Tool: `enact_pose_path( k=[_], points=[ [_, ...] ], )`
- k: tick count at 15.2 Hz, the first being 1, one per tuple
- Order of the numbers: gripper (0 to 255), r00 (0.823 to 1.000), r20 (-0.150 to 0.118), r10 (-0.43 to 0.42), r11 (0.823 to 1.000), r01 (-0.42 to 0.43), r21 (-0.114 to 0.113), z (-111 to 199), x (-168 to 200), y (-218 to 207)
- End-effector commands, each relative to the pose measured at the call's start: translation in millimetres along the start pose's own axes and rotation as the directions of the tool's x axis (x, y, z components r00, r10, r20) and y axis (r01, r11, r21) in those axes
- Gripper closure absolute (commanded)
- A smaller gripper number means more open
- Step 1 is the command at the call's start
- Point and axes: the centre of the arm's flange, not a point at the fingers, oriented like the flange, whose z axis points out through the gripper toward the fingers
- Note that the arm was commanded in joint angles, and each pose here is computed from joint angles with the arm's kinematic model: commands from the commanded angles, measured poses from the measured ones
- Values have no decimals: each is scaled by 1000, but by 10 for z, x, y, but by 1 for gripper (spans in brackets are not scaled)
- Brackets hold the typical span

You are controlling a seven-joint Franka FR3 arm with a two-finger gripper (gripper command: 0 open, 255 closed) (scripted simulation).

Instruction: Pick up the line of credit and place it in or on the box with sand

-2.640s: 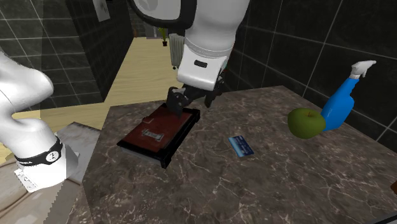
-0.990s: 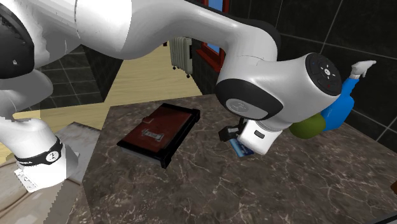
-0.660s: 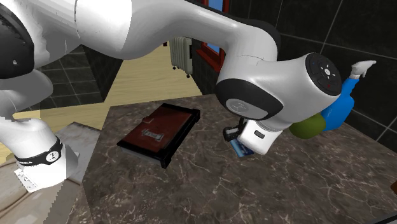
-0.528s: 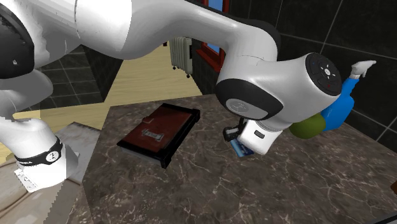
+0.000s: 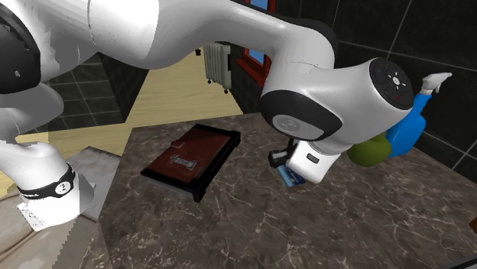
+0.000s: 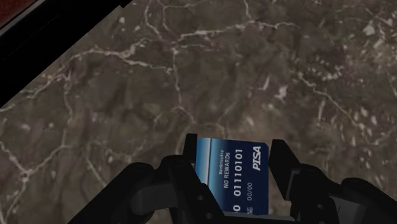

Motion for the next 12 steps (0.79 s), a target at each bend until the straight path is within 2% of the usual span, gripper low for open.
enact_pose_path(
  k=[1,12],
  points=[
    [255,1000,0,0,1000,0,0,-79,-50,9],
    [255,1000,0,0,1000,0,0,-563,-370,6]
  ],
)
